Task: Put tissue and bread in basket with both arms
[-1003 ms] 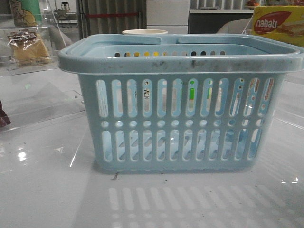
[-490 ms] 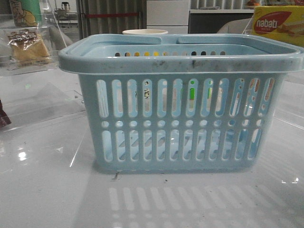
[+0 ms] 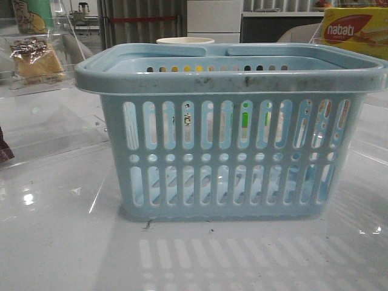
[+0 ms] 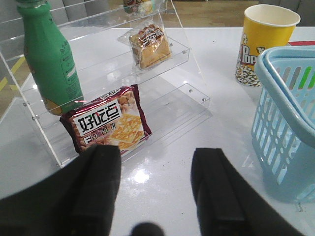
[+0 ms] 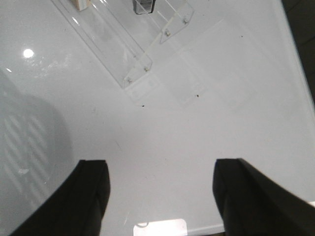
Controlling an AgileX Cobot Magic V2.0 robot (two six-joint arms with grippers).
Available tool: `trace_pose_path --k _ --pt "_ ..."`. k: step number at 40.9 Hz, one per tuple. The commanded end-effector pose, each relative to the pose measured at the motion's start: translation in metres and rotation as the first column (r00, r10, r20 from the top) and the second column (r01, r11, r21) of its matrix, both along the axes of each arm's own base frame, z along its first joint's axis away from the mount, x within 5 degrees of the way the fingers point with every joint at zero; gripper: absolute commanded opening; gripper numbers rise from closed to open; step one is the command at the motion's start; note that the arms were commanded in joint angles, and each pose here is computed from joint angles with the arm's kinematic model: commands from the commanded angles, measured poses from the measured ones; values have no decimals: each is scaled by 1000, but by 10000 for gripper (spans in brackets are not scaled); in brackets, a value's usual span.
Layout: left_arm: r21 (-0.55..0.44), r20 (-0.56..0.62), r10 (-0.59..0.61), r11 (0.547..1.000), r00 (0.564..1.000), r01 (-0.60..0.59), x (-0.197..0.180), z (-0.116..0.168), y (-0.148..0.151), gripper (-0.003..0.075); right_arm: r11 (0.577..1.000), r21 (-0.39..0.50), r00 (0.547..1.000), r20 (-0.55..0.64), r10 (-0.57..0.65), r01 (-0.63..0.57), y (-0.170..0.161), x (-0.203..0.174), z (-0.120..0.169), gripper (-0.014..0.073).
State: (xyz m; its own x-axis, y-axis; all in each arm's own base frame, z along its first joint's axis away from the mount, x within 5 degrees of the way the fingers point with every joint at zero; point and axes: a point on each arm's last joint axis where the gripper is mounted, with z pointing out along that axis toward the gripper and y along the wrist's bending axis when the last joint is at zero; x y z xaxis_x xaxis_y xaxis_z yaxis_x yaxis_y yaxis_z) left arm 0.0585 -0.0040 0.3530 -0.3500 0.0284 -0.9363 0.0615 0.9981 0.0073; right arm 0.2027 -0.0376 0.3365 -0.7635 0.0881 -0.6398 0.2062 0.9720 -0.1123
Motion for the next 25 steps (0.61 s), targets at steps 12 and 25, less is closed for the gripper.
trace_pose_path --k 12,25 --pt "-20 83 -6 1000 997 8 3 13 -1 328 991 99 996 40 81 -85 -30 96 19 553" --pt "-20 83 -6 1000 997 8 3 13 -1 328 992 92 994 64 84 -90 -40 151 3 553"
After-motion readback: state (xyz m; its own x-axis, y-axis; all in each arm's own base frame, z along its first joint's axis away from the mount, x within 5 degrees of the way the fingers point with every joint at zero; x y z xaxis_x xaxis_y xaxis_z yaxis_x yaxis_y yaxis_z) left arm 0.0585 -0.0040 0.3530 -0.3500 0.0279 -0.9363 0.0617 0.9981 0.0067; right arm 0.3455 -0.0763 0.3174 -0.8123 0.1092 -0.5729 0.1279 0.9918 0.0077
